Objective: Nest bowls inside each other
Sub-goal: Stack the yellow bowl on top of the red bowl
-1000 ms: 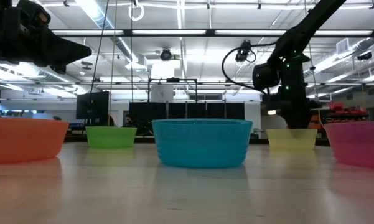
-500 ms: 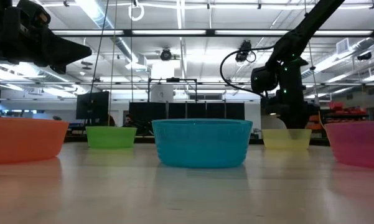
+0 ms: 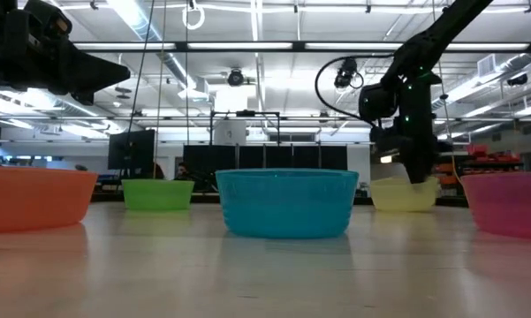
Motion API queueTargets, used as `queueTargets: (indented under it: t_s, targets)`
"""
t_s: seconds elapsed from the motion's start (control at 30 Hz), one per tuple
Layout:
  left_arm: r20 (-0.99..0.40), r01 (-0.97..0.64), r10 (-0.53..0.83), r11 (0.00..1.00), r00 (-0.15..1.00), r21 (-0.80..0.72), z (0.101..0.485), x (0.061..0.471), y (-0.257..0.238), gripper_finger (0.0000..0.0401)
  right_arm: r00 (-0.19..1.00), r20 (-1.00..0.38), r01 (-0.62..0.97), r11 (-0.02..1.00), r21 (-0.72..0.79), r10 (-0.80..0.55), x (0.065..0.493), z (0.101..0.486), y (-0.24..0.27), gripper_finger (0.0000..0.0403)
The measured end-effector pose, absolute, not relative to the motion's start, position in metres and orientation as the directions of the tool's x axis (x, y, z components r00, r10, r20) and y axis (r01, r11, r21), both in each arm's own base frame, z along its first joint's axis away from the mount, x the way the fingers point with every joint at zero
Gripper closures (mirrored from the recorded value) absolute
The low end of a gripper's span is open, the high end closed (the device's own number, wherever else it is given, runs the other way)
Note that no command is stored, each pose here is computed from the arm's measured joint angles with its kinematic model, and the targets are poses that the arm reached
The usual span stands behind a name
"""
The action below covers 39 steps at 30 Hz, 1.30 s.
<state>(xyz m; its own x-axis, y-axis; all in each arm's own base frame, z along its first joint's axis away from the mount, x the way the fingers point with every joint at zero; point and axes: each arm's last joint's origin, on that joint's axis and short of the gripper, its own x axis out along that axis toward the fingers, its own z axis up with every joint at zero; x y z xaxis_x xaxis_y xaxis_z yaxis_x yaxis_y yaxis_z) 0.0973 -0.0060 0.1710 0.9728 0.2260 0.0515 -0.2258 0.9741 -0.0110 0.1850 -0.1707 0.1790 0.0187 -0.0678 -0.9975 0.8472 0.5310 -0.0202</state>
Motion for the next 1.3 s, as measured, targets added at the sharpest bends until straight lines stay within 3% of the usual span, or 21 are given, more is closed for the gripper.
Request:
queueTargets:
  t_s: [0.37, 0.63, 0.77, 1.3]
  targets:
    - [0.051, -0.226, 0.226, 0.974, 0.973, -0.011, 0.171, 0.097, -0.006, 0.0349, 0.126, -0.989, 0.811, 0.582, 0.056, -0.080, 0.188, 0.214, -0.132, 0.0401]
    - [0.051, -0.225, 0.226, 0.974, 0.973, -0.013, 0.171, 0.097, -0.006, 0.0349, 0.048, -0.999, 0.783, 0.621, 0.044, 0.010, 0.182, 0.232, -0.073, 0.0402]
    - [0.051, -0.226, 0.226, 0.974, 0.973, -0.013, 0.171, 0.097, -0.006, 0.0351, 0.088, -0.996, 0.770, 0.633, 0.076, 0.012, 0.184, 0.242, -0.041, 0.0402]
    - [0.050, -0.225, 0.226, 0.974, 0.973, -0.017, 0.171, 0.097, -0.006, 0.0357, 0.079, -0.993, 0.745, 0.656, 0.120, 0.092, 0.197, 0.228, 0.069, 0.0403]
